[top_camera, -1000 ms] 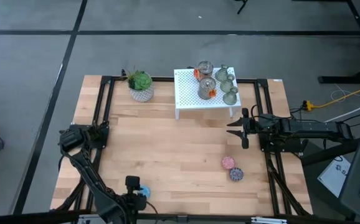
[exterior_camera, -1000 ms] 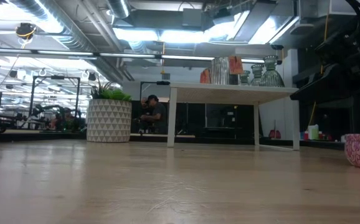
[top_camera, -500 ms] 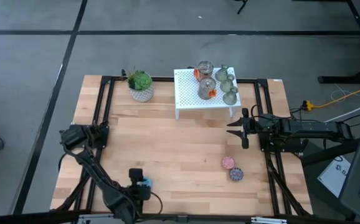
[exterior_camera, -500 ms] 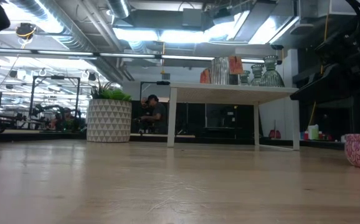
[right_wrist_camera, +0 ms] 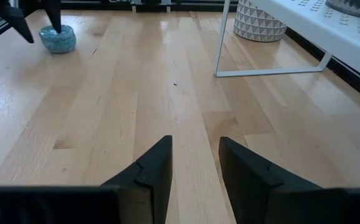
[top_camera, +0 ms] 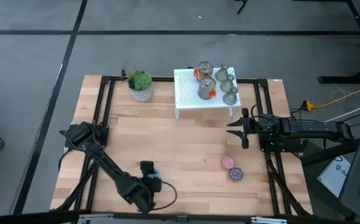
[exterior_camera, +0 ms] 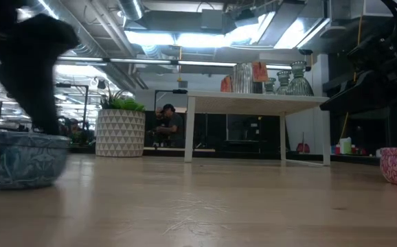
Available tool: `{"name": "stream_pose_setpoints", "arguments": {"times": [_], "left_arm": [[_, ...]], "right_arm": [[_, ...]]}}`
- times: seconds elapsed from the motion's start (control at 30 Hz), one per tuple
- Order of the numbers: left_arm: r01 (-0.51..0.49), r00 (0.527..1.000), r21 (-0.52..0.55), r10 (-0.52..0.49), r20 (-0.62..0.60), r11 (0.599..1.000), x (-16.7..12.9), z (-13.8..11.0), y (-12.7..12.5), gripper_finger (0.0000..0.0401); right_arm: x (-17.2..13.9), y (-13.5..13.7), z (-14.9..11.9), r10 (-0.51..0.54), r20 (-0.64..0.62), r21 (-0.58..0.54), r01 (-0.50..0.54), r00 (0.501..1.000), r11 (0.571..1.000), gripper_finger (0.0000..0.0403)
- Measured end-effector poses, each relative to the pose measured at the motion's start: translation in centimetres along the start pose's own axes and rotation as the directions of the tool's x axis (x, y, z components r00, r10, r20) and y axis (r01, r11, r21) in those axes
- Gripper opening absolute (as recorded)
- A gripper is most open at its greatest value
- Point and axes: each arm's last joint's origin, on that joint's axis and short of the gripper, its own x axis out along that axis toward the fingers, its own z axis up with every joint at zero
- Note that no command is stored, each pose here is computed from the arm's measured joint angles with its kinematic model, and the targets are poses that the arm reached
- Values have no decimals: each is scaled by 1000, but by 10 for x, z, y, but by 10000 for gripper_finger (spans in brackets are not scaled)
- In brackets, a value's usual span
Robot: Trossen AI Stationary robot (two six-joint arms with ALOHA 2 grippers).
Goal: Pick & Place candle stick holders
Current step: Put the blue scented candle on the shelf
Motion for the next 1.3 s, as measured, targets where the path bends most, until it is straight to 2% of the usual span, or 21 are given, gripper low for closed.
{"name": "stream_pose_setpoints", "arguments": {"times": [0.23,0.57,0.7,0.9,1.0,1.13,1.3], "left_arm": [[80,994,83,-86,73,993,16,29,11,281],[123,963,126,-149,223,984,42,78,50,281],[177,945,148,-210,250,973,45,91,65,281],[176,930,178,-223,292,968,35,101,84,281],[179,941,211,-230,247,961,24,97,92,281],[228,962,234,-256,98,945,16,83,99,281],[335,942,217,-325,-81,917,12,66,97,281]], "right_arm": [[0,0,0,0,0,0,0,1000,1000,135],[0,0,0,0,0,0,0,1000,1000,135],[0,0,0,0,0,0,0,1000,1000,135],[0,0,0,0,0,0,0,1000,1000,135],[0,0,0,0,0,0,0,1000,1000,135],[0,0,0,0,0,0,0,1000,1000,135],[0,0,0,0,1,0,0,1000,1000,135]]}}
